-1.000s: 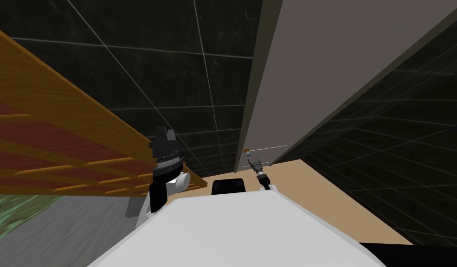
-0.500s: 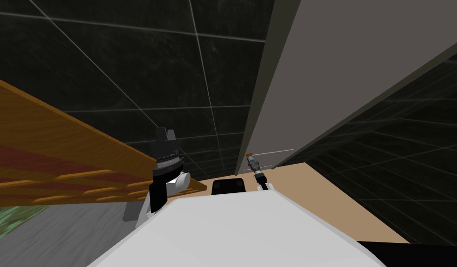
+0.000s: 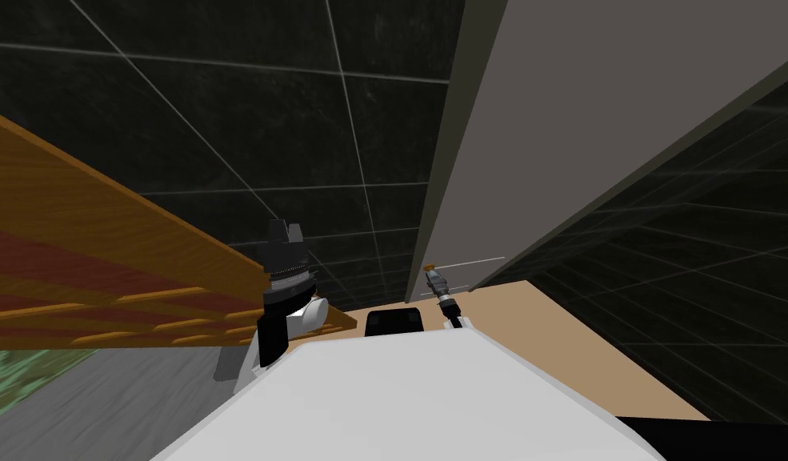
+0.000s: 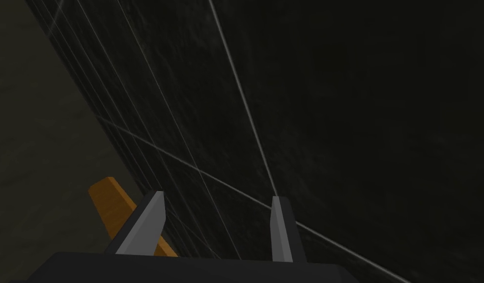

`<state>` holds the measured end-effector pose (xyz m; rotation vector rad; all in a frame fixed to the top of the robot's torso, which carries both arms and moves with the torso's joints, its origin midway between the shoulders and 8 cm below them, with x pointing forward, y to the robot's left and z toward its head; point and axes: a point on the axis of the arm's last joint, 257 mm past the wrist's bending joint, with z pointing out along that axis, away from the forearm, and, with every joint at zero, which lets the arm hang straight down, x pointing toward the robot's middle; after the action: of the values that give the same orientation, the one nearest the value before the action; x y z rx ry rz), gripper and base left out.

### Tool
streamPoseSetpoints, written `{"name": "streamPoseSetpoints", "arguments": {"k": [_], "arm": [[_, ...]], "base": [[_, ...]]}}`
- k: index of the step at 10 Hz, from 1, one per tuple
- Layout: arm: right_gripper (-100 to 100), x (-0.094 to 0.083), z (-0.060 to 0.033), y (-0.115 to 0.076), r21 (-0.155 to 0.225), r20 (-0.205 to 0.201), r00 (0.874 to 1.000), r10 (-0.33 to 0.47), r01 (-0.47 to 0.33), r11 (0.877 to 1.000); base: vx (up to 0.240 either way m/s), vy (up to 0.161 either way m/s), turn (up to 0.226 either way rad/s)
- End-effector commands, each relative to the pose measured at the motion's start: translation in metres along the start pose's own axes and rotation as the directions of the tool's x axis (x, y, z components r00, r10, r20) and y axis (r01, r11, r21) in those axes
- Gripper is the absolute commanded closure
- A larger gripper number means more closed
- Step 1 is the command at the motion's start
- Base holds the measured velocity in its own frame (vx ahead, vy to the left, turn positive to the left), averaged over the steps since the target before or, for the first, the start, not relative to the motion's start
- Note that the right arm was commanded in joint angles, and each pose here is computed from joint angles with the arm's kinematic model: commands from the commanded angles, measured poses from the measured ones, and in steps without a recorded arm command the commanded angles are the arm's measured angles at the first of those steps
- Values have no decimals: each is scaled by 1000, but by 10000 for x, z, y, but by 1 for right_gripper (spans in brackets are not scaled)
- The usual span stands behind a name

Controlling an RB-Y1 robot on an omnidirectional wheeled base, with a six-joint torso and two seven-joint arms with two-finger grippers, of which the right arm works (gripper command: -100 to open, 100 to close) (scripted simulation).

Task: Pull the door open

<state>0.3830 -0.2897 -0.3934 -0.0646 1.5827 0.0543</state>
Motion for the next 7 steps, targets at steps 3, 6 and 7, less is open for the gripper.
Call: {"name": "streamPoseSetpoints", "arguments": {"k": [3,6,7], "arm": [[100,-26,16,-47,8,11,996,89,-89,996],[100,-54,34,-96,16,24,982,189,-190,982],[100,-64,41,-115,18,29,974,223,-223,975]], "base": [[-49,-20,63],[-67,-27,76],[-73,-24,85]]}}
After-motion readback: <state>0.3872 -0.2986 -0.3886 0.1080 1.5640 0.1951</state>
